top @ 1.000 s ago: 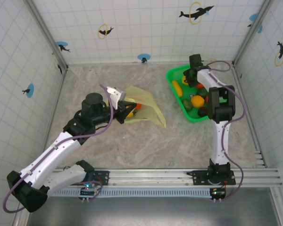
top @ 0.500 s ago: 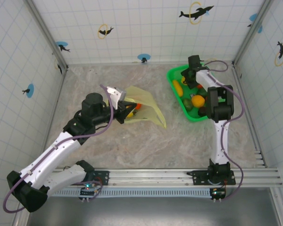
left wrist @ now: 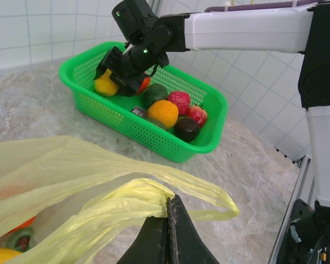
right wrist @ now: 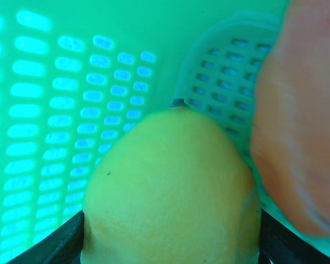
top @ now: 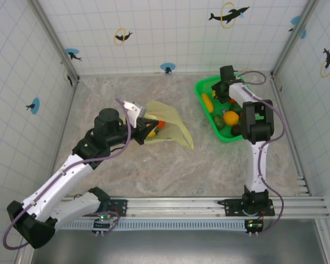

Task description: Place the fake fruits into the plastic bag and tie a complex knot

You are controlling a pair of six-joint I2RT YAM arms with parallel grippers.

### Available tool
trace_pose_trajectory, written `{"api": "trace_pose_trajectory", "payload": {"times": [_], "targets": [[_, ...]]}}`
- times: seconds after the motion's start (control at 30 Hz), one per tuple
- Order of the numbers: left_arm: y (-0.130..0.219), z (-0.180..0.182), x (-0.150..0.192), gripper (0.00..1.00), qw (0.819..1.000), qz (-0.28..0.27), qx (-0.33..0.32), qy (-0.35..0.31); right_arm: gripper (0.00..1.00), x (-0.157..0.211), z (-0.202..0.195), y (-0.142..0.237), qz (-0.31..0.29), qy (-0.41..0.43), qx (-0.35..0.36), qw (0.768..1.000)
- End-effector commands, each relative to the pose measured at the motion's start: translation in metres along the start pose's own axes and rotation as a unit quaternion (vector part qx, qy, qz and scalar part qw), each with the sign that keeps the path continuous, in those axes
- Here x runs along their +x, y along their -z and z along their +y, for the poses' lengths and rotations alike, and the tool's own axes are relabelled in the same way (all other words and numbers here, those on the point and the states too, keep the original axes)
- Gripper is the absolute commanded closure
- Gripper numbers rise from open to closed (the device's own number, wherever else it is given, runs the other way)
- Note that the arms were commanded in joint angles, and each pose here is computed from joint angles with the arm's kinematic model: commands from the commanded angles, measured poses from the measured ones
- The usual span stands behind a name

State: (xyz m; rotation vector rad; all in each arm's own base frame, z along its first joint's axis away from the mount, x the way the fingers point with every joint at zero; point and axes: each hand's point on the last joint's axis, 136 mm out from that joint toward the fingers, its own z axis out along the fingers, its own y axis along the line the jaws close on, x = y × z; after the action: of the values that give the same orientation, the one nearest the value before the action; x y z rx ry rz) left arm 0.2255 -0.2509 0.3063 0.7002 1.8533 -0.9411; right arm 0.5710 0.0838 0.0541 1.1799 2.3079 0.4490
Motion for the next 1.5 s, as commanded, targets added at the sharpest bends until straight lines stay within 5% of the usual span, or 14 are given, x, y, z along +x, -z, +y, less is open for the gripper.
{"api": "trace_pose_trajectory", "payload": {"times": [0.0, 0.2, 0.47, 0.67, 0.97, 1.1, 1.47], "targets": [[0.012, -0.003, -0.019, 1.0, 1.0, -0.025, -0.007, -0.015, 0.63, -0.018, 0.042, 0.072, -0.039, 0.018, -0.102, 0.994], [0.016, 0.0, -0.021, 1.0, 0.999, -0.031, -0.022, -0.009, 0.63, 0.003, 0.066, 0.149, -0.039, 0.085, -0.267, 0.959], [0.022, 0.001, -0.022, 1.0, 0.999, -0.039, -0.029, 0.0, 0.64, 0.093, 0.084, 0.288, -0.011, 0.253, -0.505, 0.825], [0.024, 0.002, -0.022, 1.0, 0.998, -0.043, -0.036, 0.008, 0.63, 0.188, 0.064, 0.348, -0.017, 0.411, -0.534, 0.739], [0.03, -0.003, -0.025, 1.0, 0.998, -0.051, -0.027, 0.012, 0.63, 0.294, 0.018, 0.374, 0.026, 0.547, -0.53, 0.647], [0.033, -0.002, -0.025, 1.0, 0.998, -0.055, -0.032, 0.011, 0.64, 0.327, -0.002, 0.364, 0.051, 0.589, -0.51, 0.625], [0.036, -0.004, -0.012, 1.0, 0.999, -0.046, -0.025, 0.013, 0.63, 0.341, 0.015, 0.286, 0.02, 0.629, -0.387, 0.674]]}}
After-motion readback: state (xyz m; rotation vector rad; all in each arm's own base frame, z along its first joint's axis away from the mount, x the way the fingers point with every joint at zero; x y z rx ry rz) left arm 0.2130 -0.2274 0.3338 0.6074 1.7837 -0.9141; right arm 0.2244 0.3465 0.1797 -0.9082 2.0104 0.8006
